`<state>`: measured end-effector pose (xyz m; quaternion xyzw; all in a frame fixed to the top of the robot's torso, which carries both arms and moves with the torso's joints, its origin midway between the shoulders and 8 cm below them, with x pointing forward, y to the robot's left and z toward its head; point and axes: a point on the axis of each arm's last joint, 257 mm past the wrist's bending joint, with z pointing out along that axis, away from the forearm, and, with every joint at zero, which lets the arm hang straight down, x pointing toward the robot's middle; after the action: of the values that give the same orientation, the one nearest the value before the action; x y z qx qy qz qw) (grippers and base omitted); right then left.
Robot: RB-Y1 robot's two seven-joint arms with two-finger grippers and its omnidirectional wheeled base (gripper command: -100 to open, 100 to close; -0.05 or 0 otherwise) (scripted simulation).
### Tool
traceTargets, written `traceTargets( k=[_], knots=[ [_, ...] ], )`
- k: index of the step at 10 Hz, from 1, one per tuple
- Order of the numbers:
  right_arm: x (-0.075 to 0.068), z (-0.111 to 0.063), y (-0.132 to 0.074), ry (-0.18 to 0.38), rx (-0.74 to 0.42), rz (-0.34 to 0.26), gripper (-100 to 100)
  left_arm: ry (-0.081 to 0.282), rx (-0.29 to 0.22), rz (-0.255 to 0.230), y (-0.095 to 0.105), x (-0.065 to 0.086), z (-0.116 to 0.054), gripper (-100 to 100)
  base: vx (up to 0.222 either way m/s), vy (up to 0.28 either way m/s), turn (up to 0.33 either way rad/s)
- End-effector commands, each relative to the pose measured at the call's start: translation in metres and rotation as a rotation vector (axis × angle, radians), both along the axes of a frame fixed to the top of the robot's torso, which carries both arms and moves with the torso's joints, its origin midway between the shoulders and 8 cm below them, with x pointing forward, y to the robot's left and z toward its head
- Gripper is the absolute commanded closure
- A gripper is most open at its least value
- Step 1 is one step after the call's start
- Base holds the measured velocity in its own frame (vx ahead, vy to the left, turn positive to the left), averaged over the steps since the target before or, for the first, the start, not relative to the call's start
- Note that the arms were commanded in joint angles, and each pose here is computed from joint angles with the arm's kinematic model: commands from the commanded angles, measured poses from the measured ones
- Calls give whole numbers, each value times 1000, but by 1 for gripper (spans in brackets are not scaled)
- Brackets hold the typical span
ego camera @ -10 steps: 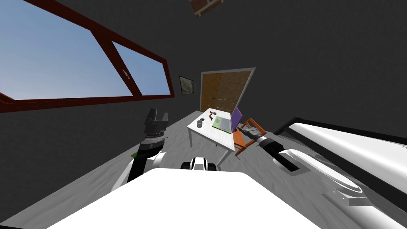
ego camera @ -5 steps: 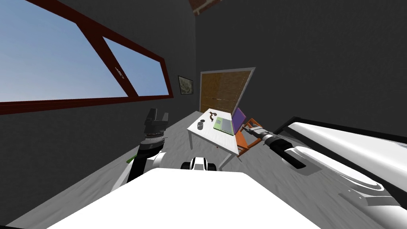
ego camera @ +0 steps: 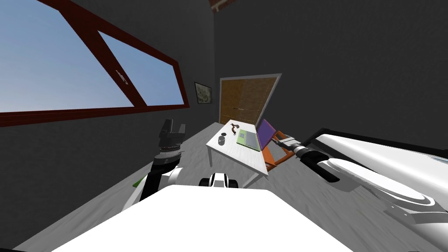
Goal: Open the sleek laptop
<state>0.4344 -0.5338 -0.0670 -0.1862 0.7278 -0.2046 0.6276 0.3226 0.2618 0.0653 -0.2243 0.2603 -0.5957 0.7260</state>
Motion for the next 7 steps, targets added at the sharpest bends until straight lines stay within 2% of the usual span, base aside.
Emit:
traceTargets(
  k=[1, 3, 4, 5, 7],
  knots=[
    [1, 16, -11, -1, -82, -24, -100, 0, 0, 0, 0, 0, 0, 0, 50, 39, -35],
    [1, 11, -9, -1, -65, -20, -100, 0, 0, 0, 0, 0, 0, 0, 11, 9, -4],
    [1, 11, -9, -1, -64, -20, 100, 0, 0, 0, 0, 0, 0, 0, 0, 0, 0],
    [-1, 9, -15, 30, -139, -23, 100, 0, 0, 0, 0, 0, 0, 0, 26, 93, -7],
    [-2, 8, -20, 61, -213, -23, 100, 0, 0, 0, 0, 0, 0, 0, 74, 163, -14]
  ],
)
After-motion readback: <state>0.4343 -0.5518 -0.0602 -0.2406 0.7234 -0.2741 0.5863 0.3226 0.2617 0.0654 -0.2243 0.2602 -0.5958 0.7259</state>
